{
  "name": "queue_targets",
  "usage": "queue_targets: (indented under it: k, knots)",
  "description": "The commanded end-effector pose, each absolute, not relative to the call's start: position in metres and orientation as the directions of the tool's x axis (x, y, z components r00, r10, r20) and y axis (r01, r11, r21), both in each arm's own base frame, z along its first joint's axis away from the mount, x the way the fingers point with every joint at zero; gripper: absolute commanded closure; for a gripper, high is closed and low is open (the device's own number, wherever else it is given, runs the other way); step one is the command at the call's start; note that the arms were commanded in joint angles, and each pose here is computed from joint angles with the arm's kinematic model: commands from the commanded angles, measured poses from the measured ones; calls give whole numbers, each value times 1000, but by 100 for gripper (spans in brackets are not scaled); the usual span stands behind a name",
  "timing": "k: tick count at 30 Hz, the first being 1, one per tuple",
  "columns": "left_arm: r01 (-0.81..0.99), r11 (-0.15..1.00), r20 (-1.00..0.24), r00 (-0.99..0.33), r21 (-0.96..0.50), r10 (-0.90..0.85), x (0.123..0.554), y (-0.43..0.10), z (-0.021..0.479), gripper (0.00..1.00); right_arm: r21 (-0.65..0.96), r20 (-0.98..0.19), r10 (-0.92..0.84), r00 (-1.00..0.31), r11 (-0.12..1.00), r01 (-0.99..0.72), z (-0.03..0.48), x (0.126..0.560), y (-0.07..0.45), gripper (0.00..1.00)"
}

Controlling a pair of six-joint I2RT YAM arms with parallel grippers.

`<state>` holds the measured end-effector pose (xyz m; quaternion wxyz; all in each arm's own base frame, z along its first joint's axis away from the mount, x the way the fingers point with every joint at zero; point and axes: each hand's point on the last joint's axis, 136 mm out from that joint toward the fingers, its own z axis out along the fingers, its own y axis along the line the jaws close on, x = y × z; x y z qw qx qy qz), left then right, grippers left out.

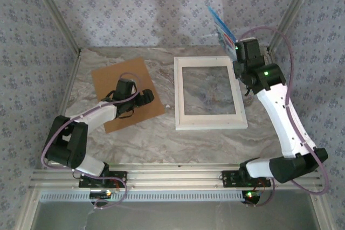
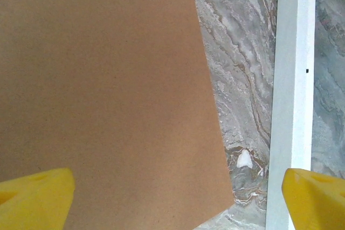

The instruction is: Put the photo into the frame

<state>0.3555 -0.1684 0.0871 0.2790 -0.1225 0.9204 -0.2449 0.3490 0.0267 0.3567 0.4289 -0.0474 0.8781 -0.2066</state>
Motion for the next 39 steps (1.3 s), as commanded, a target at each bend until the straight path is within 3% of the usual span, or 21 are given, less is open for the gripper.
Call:
queue_targets:
  k: [1, 5, 9, 15, 18, 21, 22, 24, 26, 30, 33, 39]
  knots:
    - [-59, 832, -470, -802, -552, -369, 365, -179, 101, 2, -536, -681, -387, -622, 842, 63, 366, 351, 41, 100]
    - [-63, 833, -468, -803, -550, -370, 363, -178, 99, 1, -445, -654, -403, -640, 889, -105, 329, 363, 103, 100]
    - [-66, 838, -467, -805, -542, -365, 358, -176, 97, 2, -341, -541, -432, -722, 897, -281, 263, 367, 167, 100]
    - [-78, 855, -477, -802, -513, -359, 351, -167, 93, 2, -258, -304, -457, -836, 884, -389, 177, 354, 223, 100]
    - [-87, 859, -478, -800, -504, -362, 351, -164, 91, 2, -177, -255, -466, -847, 884, -433, 152, 339, 252, 99]
    - [-96, 858, -476, -798, -505, -370, 351, -163, 87, 1, 5, -263, -437, -860, 891, -454, 141, 327, 285, 96]
    - [-97, 858, -474, -799, -505, -370, 351, -163, 86, 2, 79, -275, -421, -864, 886, -457, 140, 324, 296, 91]
    - [-97, 855, -470, -801, -509, -370, 352, -165, 86, 1, 203, -293, -390, -873, 867, -456, 140, 320, 314, 64]
    - [-95, 852, -464, -805, -515, -370, 353, -167, 85, 1, 320, -315, -348, -883, 837, -444, 143, 320, 328, 54]
    - [-81, 839, -460, -806, -538, -373, 355, -172, 88, 2, 465, -335, -246, -909, 796, -387, 153, 328, 324, 40]
    - [-61, 821, -453, -809, -568, -374, 357, -181, 91, 1, 507, -375, -166, -912, 787, -352, 163, 340, 302, 39]
    - [18, 779, -422, -849, -626, -319, 355, -227, 91, 3, 473, -436, 39, -899, 860, -192, 164, 367, 210, 36]
